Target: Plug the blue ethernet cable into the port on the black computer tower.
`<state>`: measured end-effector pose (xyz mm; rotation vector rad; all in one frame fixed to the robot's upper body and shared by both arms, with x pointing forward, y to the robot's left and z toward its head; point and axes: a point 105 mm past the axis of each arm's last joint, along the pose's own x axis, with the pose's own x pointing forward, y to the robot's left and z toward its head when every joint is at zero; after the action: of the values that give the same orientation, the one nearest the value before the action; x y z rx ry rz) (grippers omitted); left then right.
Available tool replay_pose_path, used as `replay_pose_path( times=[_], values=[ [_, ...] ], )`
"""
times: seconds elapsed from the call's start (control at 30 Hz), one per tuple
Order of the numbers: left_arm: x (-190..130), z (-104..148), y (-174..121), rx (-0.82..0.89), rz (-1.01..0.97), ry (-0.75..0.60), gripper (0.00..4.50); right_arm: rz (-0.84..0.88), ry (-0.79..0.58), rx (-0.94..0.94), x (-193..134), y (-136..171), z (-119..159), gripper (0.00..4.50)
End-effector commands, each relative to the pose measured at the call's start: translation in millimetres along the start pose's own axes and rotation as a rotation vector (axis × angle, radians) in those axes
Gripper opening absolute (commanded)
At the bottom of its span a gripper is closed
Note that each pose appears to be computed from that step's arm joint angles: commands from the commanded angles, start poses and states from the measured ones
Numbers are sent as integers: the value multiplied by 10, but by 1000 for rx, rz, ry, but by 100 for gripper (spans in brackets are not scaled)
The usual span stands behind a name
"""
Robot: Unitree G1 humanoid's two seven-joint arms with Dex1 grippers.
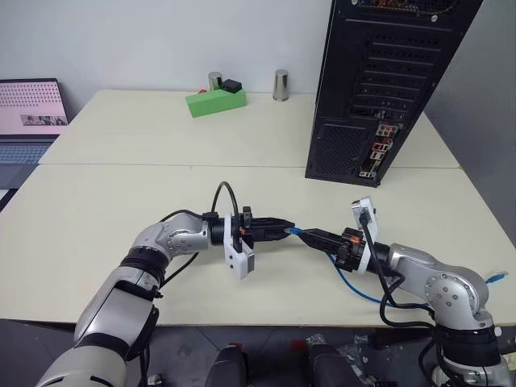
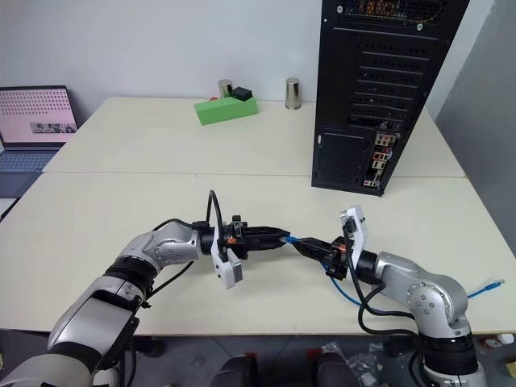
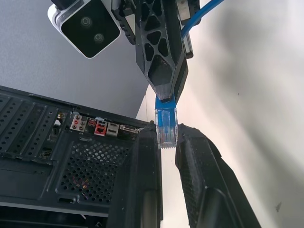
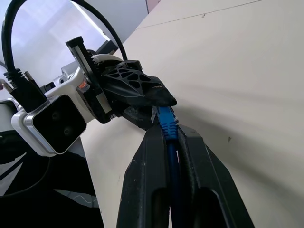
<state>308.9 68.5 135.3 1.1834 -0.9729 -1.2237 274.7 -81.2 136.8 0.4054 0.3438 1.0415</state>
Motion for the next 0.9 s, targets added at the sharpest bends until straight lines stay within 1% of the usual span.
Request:
replay_pose_path(
  times=[0.03, 0.07, 0.13, 0.23, 0.3, 0.37, 0.47, 0.53, 0.57, 0.63, 0.7, 0.8, 0.9],
  values=[
    [-2, 6, 10, -23, 12, -2, 132, 26, -34, -13, -26, 46, 125, 1],
    [-8, -4, -5, -38, 9, 4, 159, 27, -33, -14, -32, 44, 129, 0],
    [-13, -6, -12, -54, 8, 6, 193, 26, -33, -15, -42, 43, 134, 0],
    [-31, -95, -14, -146, 27, 59, 246, 5, -37, -38, -74, 19, 159, 0],
    [-76, -250, 29, -311, 77, 147, 286, -69, -60, -106, -134, -54, 233, 0],
    [-129, -364, 80, -515, 115, 197, 324, -169, -101, -196, -236, -120, 342, 0],
    [-141, -400, 148, -775, 138, 195, 386, -290, -171, -285, -365, -152, 468, 0],
    [-135, -407, 178, -868, 140, 204, 421, -365, -195, -337, -411, -183, 510, 0],
    [-105, -386, 179, -888, 139, 206, 442, -388, -198, -352, -453, -197, 505, 0],
    [-61, -486, 344, -985, 242, 247, 450, -547, -250, -428, -454, -289, 599, 0],
    [11, -527, 434, -1051, 312, 281, 450, -645, -294, -463, -478, -334, 663, 0],
    [125, -579, 554, -1100, 441, 346, 450, -847, -393, -489, -494, -462, 817, 0],
    [169, -610, 642, -1093, 547, 393, 450, -970, -464, -480, -515, -553, 913, 0]
  ],
)
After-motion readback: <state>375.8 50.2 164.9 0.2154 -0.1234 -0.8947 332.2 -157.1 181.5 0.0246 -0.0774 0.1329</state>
